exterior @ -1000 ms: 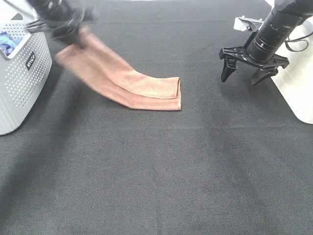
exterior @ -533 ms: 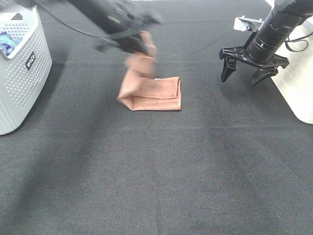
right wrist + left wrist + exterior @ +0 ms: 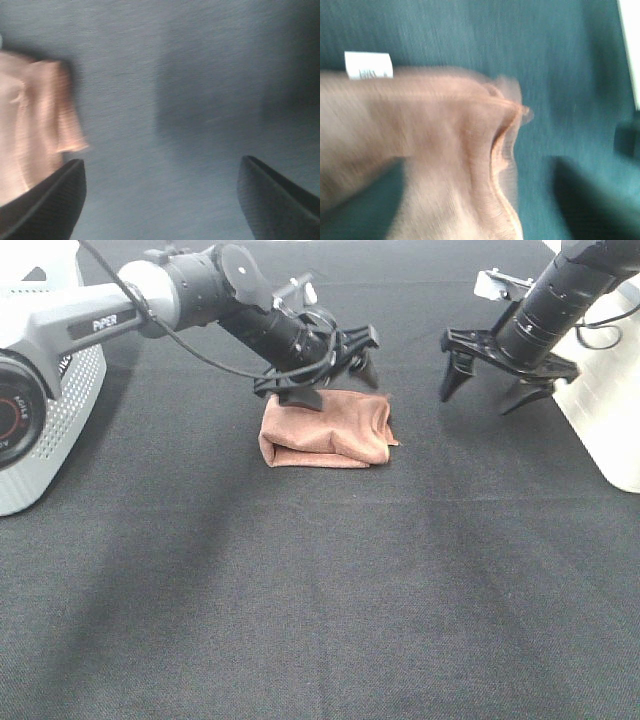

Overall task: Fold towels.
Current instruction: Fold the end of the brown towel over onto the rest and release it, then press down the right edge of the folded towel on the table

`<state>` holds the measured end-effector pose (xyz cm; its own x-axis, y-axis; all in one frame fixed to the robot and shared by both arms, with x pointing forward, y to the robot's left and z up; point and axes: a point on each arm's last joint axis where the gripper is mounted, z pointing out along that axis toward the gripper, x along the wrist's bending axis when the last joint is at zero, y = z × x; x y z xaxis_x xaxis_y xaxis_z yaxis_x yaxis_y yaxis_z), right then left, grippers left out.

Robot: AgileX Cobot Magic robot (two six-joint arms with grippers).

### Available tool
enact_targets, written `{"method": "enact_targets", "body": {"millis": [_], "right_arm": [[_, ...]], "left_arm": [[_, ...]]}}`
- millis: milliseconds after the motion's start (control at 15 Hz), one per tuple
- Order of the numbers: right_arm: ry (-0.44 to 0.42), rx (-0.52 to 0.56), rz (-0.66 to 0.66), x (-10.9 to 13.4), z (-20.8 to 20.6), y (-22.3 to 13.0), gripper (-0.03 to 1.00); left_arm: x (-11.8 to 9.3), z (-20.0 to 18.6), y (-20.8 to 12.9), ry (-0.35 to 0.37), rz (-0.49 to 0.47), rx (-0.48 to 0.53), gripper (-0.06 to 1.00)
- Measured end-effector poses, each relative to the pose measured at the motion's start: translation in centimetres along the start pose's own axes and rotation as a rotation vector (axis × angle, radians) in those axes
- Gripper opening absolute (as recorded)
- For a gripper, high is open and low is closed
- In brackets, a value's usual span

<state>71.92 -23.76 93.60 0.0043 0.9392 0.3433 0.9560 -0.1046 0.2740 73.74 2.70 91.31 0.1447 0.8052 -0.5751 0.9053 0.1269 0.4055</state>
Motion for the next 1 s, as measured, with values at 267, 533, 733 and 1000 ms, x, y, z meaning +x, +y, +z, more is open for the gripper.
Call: {"method": "enact_targets", "body": {"millis": [267,533,733,1000], "right_arm": [[0.284,-0.005,-0.047,3.7,0.0,-0.2,0.78],[0.513,-0.061,-0.103,9.1,1.0,-0.7,0.77],[0.630,-0.022,-0.078,10.1,5.0,-0.7,0.77],[0.594,0.051,0.031,5.0,9.9,-0.6,0.76]], "left_arm": [[1.4,-4.5,3.4,0.026,0.150,-0.059,0.89],[4.1,-10.3,6.9,0.077,0.159,-0.121,0.89],[5.3,-11.9,7.4,0.091,0.138,-0.094,0.89],[5.4,-11.9,6.8,0.092,0.137,-0.033,0.89]]}}
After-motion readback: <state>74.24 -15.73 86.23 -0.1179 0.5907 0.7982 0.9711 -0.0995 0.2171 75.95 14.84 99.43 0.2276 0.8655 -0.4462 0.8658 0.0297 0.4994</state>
